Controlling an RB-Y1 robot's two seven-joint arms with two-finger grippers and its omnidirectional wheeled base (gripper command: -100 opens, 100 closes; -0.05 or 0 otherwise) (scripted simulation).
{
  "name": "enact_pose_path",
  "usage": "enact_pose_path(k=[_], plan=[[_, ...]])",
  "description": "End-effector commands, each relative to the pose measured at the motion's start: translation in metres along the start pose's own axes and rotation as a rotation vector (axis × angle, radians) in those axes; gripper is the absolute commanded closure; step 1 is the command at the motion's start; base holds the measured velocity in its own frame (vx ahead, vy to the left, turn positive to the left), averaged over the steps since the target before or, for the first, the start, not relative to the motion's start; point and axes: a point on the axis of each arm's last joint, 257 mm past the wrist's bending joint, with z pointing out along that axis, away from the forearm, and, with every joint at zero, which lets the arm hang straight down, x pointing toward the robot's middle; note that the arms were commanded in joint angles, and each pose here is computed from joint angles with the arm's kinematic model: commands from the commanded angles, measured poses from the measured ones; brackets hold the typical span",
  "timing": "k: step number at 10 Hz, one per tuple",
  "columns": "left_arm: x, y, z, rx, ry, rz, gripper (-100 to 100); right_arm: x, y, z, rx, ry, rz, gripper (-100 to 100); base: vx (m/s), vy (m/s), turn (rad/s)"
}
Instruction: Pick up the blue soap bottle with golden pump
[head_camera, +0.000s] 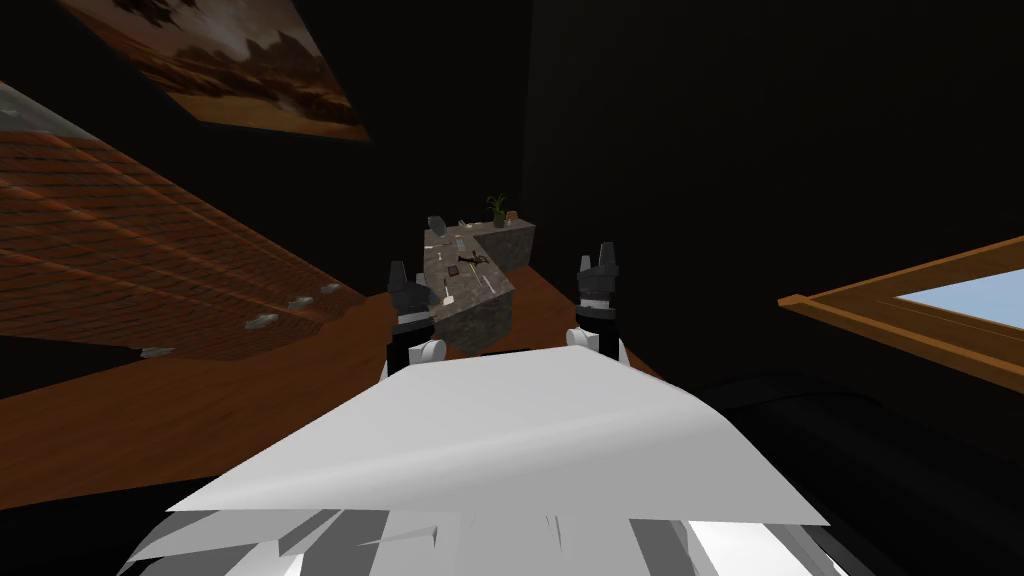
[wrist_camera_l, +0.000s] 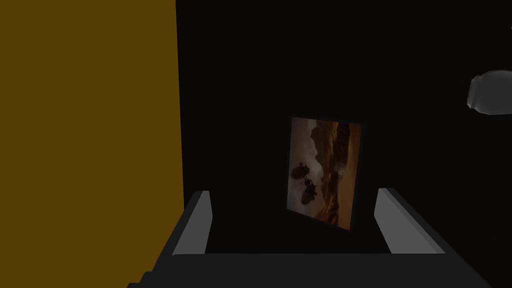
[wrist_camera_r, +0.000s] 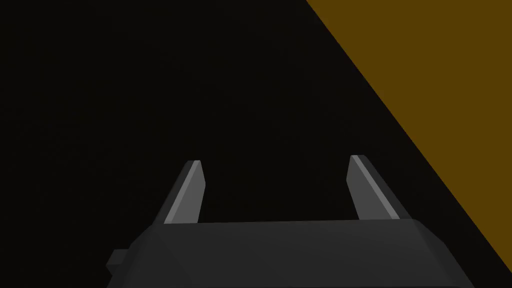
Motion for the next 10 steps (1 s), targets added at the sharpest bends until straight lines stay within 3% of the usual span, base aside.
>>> enact_pose_path(k=[1,10], plan=[[0.009,0.004,0.0,-0.009,0.039,0.032,-100,0.0,0.0,0.0,0.0,0.0,0.0,0,-0.017,0.031,-0.022],[0.062,0.044,-0.007,-0.091,0.245,0.179,-100,0.0,0.0,0.0,0.0,0.0,0.0,0,-0.029,0.079,-0.028]])
